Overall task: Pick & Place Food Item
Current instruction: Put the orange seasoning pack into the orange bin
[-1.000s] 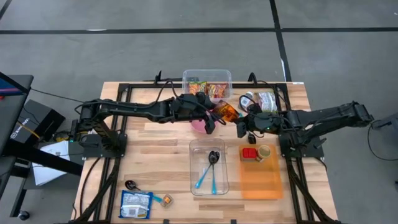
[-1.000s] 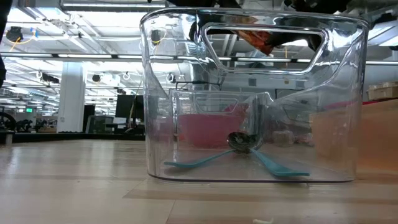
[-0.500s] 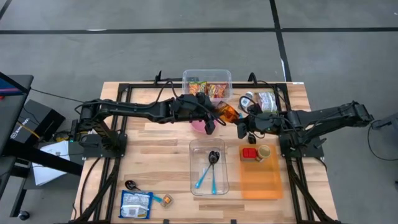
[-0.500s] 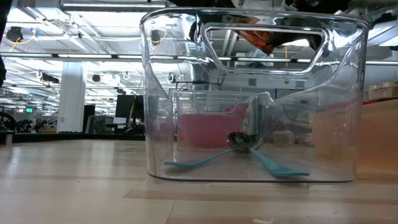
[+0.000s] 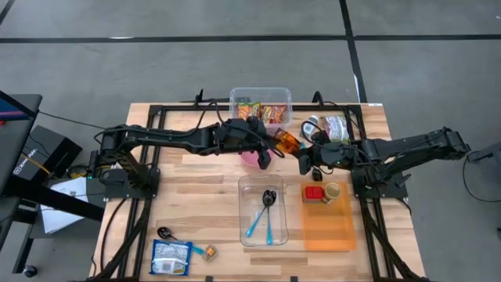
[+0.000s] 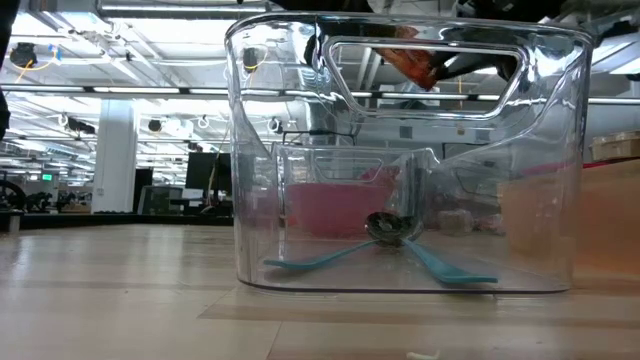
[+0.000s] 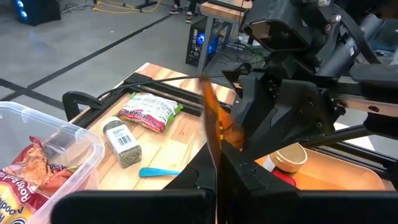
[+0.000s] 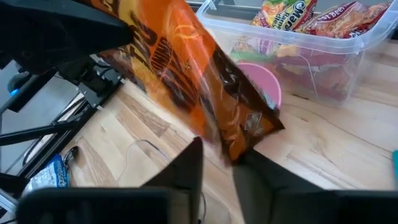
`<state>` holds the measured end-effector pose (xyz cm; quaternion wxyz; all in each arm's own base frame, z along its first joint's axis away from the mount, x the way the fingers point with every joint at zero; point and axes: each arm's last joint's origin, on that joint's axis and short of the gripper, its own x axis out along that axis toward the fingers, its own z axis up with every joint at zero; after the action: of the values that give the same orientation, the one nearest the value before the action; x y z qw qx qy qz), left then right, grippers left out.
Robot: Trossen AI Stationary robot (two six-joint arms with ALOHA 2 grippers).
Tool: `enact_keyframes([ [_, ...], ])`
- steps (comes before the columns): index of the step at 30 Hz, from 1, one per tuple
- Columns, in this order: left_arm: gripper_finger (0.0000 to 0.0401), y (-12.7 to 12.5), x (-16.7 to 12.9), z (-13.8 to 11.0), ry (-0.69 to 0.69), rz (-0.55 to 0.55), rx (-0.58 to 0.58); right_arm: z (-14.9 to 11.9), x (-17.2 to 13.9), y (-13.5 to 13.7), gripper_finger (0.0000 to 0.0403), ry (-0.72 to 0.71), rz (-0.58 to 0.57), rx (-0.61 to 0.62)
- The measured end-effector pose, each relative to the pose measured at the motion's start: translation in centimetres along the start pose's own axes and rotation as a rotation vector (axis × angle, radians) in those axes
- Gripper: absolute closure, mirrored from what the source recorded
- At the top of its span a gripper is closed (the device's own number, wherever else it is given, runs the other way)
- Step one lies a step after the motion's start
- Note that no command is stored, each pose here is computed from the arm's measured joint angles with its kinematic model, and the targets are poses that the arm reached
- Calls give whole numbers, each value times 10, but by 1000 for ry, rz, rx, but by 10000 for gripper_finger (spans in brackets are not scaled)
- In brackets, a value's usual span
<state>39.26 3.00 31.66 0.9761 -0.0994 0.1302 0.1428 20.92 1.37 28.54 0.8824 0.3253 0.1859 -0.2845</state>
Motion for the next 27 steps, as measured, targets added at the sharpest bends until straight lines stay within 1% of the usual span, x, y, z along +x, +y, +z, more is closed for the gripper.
enact_keyframes([
  [6,401,0,0,-2,21,-8,10,-6,-1,-8,226,59,-73,7],
  [9,401,-2,0,-6,66,-57,17,-7,-6,-9,187,69,-69,0],
  [12,401,-8,-2,-12,126,-114,28,-5,-14,-11,163,60,-55,10],
  [15,401,-21,-5,-17,168,-192,51,1,-25,-16,158,24,-45,28],
  [17,401,-32,-8,-19,171,-245,60,4,-32,-19,159,6,-37,42],
  [21,401,-57,-17,-20,167,-315,96,11,-42,-27,165,-21,-31,69],
  [25,401,-78,-26,-20,167,-365,122,16,-49,-32,171,-50,-18,83],
  [27,401,-85,-30,-16,156,-362,133,18,-52,-34,172,-59,-14,76],
])
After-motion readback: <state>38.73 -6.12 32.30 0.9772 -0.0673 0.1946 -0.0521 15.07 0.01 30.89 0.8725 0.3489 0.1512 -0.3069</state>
